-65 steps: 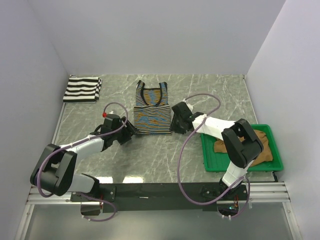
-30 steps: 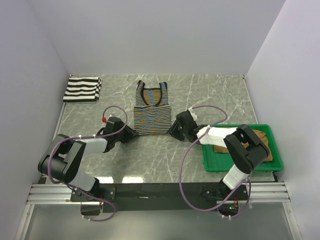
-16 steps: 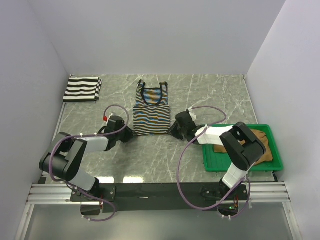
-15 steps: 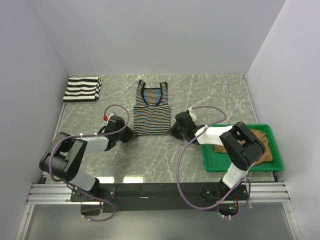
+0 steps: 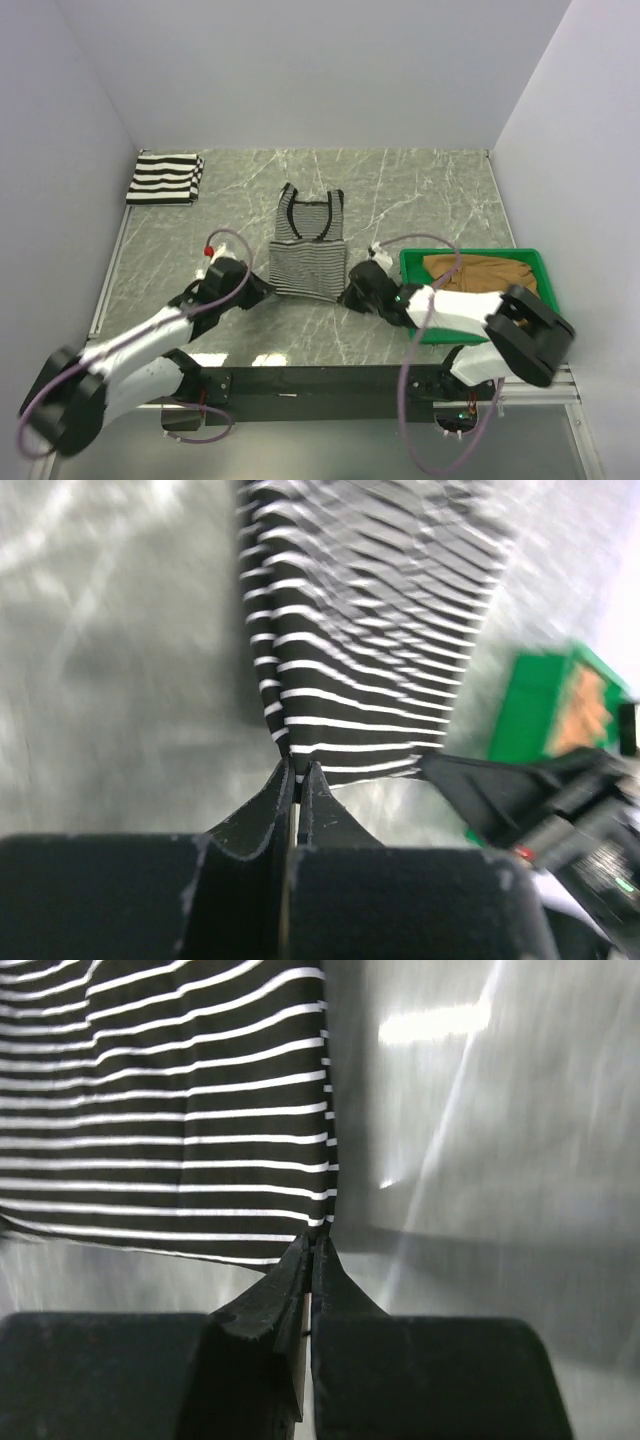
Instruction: Fold and stack the tank tops
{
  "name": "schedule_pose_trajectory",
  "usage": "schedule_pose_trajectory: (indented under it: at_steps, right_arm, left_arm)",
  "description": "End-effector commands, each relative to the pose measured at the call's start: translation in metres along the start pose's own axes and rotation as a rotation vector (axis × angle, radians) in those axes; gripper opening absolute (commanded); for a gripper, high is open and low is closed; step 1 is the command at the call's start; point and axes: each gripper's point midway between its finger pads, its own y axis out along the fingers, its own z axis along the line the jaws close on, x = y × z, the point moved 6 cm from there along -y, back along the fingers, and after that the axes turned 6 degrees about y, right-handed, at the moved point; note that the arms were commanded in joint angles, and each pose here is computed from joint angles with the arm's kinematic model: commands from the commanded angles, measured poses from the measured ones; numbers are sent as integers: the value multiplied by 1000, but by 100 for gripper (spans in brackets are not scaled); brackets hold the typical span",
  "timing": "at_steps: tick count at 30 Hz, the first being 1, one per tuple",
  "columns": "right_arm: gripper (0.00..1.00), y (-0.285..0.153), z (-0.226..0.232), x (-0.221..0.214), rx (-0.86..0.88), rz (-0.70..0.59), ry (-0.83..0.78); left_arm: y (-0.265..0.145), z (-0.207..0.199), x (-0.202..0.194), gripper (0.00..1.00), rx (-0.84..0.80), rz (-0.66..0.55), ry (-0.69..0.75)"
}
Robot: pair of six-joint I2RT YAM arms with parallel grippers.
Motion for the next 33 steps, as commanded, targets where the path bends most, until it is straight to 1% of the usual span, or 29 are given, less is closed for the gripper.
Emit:
schedule_pose_trajectory:
  at_steps: [1,2,4,5,6,7,8,9,10,12,13,14,15,16,17,18,19,20,21,22,23,24,25,27,29,33]
  right_arm:
    - [0,-27,-11,-25,-1,9,-22]
    - [0,-38,-5,-29,38,16,2]
    - [0,-51,-7,-40,36,31,-12]
    - [0,-63,1,-48,78,44,-10]
    - [0,-69,-1,-49,64,48,-13]
    - [0,-76,6,-48,85,51,-5]
    - [0,-85,13,-45,118,53,4]
    - [0,-89,14,-43,115,52,4]
    - [0,-99,28,-37,160,45,21]
    - [0,-109,38,-25,162,9,8]
    - [0,-118,54,-14,194,-23,17]
    - [0,-117,58,-9,188,-30,-5]
    - [0,-116,61,3,173,-50,4]
    - [0,-119,73,13,193,-59,7]
    - [0,-114,76,16,181,-39,1]
    - [0,-109,77,31,173,-61,1]
    - [0,-103,82,39,170,-59,7]
    - [0,-101,85,42,190,-17,-6]
    - [0,-97,90,50,212,-17,2]
    - [0,-87,88,67,185,-38,29]
    - [0,-82,88,75,181,-38,24]
    - [0,-78,91,79,195,-3,28]
    - [0,-66,90,92,171,-2,48]
    - [0,-60,92,98,178,28,51]
    - [0,-58,93,100,178,31,41]
    - [0,-63,86,90,214,37,61]
  left_arm:
    - [-36,15,-18,1,24,-2,-6]
    - [-43,13,-20,1,4,-3,-26]
    - [-62,9,-24,1,-47,4,-35]
    - [-68,7,-24,1,-61,7,-48]
    - [-74,3,-24,1,-77,7,-51]
    - [-85,-4,-20,1,-102,1,-54]
    - [-90,-8,-16,0,-112,-10,-52]
    - [-94,-12,-13,0,-117,-16,-52]
    - [-102,-23,-5,1,-133,-31,-51]
    - [-108,-35,4,1,-146,-50,-31]
    - [-111,-47,12,1,-152,-66,-27]
    - [-111,-53,18,0,-156,-84,-10]
    - [-110,-58,24,1,-146,-109,-2]
    - [-107,-67,31,1,-136,-117,8]
    - [-105,-73,36,1,-134,-132,27]
    - [-102,-80,43,0,-137,-154,31]
    - [-94,-88,50,0,-124,-154,34]
    - [-90,-93,55,1,-130,-155,49]
    - [-84,-102,64,1,-159,-171,44]
    - [-71,-102,73,1,-148,-151,31]
    - [-64,-103,78,1,-152,-150,27]
    - [-56,-105,85,1,-165,-147,20]
    - [-40,-105,102,1,-158,-163,1]
    - [-27,-109,112,1,-155,-137,8]
    - [-20,-114,121,1,-144,-120,26]
    - [-32,-103,109,1,-153,-116,17]
